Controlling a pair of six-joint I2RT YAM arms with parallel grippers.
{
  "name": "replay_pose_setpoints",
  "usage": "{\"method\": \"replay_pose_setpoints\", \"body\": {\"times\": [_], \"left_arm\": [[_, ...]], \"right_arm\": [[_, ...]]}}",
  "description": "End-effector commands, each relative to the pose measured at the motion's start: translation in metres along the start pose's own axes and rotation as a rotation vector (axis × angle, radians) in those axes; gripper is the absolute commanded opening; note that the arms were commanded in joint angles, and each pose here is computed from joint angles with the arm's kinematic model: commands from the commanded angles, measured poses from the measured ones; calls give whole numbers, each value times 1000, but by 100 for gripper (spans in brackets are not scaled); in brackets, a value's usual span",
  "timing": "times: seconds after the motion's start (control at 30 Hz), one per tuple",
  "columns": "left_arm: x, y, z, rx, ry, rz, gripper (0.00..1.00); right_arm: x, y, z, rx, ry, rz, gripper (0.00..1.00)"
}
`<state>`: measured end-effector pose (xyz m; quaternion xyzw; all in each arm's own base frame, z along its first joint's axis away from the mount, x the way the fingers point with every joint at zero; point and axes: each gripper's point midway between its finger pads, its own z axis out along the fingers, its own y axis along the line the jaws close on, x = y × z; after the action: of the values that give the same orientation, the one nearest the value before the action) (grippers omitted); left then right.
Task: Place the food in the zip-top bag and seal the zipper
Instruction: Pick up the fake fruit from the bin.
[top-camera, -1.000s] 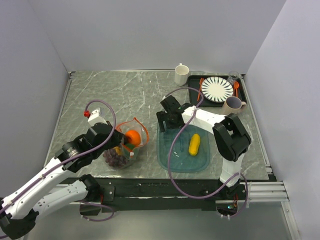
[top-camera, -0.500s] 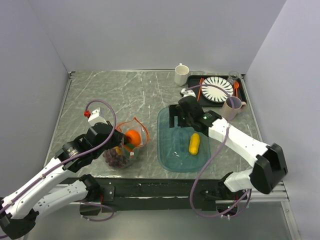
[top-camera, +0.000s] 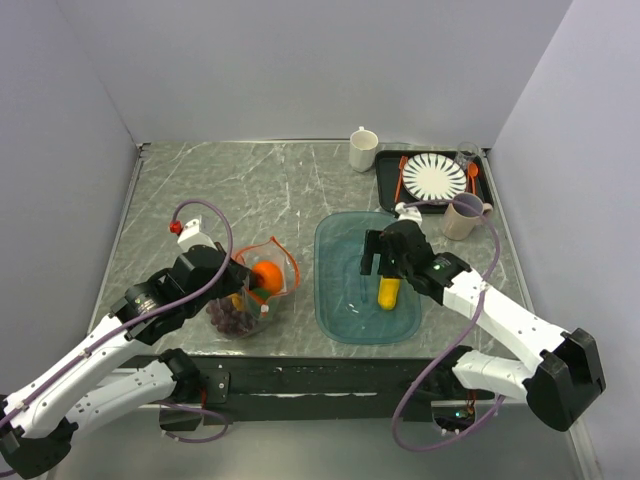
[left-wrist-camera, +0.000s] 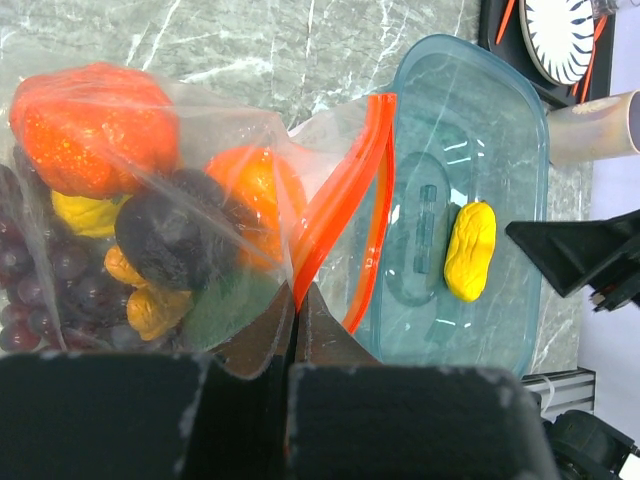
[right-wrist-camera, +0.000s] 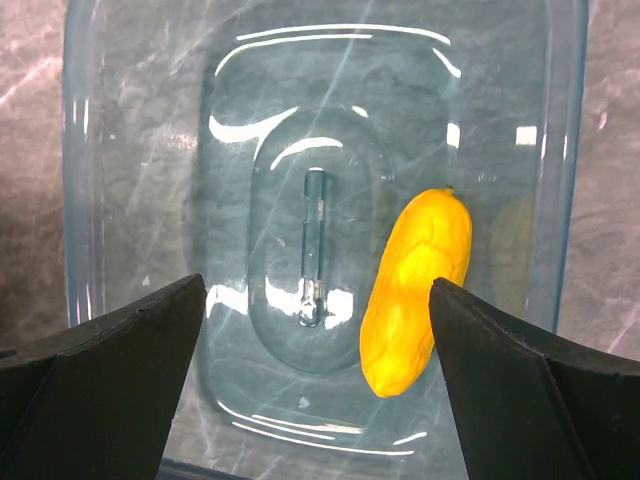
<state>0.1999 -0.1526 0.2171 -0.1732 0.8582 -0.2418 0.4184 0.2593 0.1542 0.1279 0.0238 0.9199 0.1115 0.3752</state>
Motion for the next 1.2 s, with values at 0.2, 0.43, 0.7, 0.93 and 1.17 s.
{"method": "replay_pose_setpoints", "body": {"times": [0.2, 0.43, 0.7, 0.93, 1.17], "left_arm": [[-10, -14, -6, 66, -29, -17, 1], [-10, -14, -6, 66, -27, -19, 1], [-9, -17, -4, 70, -17, -12, 1], [-6, -16, -4, 77, -14, -22, 1], [-6, -13, -6, 68, -15, -25, 1]], "right_arm": [[41, -20, 15, 57, 124, 98, 98], [62, -39, 20, 137, 192, 142, 81], [75, -42, 29, 168, 252, 134, 73], [79, -47, 33, 206, 270, 123, 59], [78, -43, 35, 188, 284, 106, 8]]}}
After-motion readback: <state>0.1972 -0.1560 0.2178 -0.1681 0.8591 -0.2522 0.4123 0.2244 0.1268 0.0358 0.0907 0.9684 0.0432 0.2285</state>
